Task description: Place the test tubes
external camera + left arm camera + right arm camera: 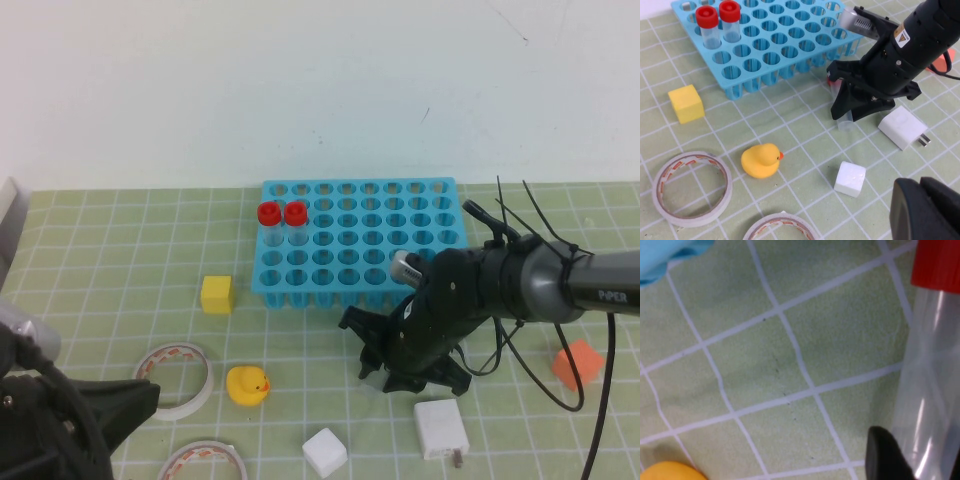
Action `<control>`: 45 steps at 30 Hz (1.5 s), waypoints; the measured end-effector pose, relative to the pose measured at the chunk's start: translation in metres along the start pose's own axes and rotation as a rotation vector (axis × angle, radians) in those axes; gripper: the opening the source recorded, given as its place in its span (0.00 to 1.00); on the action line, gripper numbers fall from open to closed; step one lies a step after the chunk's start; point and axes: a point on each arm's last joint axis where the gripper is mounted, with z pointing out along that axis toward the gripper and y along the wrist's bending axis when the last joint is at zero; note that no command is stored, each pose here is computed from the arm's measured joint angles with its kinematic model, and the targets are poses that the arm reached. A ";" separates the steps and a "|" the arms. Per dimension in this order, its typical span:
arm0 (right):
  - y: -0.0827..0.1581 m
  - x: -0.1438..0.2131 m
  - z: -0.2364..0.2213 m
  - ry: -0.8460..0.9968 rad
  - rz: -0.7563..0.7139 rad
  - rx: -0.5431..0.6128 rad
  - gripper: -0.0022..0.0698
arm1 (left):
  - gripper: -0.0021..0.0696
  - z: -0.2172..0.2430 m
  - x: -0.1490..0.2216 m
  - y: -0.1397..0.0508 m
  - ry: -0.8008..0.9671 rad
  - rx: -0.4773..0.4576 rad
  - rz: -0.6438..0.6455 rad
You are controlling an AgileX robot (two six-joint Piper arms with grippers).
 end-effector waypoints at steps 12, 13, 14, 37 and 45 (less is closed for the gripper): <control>-0.002 0.001 -0.007 0.019 -0.207 0.047 0.36 | 0.03 0.000 0.000 -0.002 0.003 0.020 -0.030; -0.003 0.001 -0.010 0.024 -0.239 0.069 0.36 | 0.03 0.000 0.000 -0.002 0.002 0.023 -0.041; -0.006 0.002 -0.012 0.030 -0.267 0.092 0.36 | 0.03 0.000 0.000 -0.002 0.001 0.026 -0.053; 0.084 0.106 -0.209 -0.664 -1.162 0.032 0.36 | 0.56 -0.005 -0.030 0.003 -0.334 0.030 -0.365; 0.083 0.148 -0.231 -0.752 -1.195 -0.157 0.36 | 0.93 -0.008 -0.036 0.009 -0.427 -0.011 -0.409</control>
